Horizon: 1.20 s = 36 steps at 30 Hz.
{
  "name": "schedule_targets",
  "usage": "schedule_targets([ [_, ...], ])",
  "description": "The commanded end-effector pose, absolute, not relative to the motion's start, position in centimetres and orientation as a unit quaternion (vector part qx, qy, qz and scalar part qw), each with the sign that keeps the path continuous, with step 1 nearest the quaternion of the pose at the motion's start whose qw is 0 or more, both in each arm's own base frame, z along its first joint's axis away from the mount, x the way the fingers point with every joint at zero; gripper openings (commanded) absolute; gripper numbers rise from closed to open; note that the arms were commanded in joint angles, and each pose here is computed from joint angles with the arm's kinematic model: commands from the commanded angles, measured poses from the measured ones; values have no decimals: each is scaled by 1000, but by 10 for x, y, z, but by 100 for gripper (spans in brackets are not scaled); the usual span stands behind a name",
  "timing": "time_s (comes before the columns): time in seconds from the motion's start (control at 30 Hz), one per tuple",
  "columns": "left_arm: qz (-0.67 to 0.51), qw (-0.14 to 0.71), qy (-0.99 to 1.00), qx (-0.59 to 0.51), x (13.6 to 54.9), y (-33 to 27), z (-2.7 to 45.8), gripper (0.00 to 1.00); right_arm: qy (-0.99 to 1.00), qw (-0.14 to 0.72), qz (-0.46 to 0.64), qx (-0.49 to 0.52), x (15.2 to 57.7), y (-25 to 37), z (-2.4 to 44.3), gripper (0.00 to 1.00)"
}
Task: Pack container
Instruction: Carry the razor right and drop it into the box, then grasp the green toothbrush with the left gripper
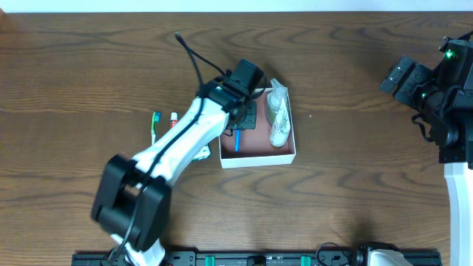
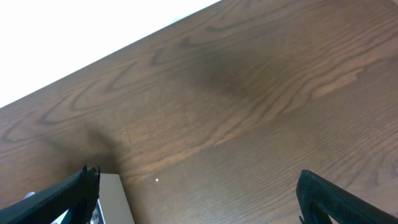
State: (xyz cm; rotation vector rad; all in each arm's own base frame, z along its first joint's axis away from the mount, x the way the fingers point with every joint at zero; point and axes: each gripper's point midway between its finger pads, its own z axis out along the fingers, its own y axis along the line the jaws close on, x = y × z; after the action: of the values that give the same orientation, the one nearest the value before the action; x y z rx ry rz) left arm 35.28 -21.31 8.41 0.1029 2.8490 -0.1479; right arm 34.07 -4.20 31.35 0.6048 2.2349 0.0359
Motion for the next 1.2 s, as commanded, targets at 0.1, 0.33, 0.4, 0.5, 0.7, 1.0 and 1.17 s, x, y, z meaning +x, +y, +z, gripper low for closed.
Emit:
schedule_targets([
  [0.1,8,133,991,4,359,-195,52,12,881,403,16,246,341,-44,316,99],
  [0.33,5,136,991,4,362,-197,53,40,881,403,16,247,341,-44,316,99],
  [0.4,-1,138,990,5,363,-200,59,41,881,403,16,247,341,-44,316,99],
  [0.5,-9,149,989,4,365,-201,79,41,881,403,16,247,341,-44,316,99],
  [0.7,-25,197,979,37,361,-195,158,56,881,403,16,246,341,-44,316,99],
  [1.0,141,231,963,-21,351,-62,215,84,881,403,16,246,341,-44,316,99],
  [1.17,144,153,973,-95,343,-4,175,85,881,403,16,247,341,-44,316,99],
])
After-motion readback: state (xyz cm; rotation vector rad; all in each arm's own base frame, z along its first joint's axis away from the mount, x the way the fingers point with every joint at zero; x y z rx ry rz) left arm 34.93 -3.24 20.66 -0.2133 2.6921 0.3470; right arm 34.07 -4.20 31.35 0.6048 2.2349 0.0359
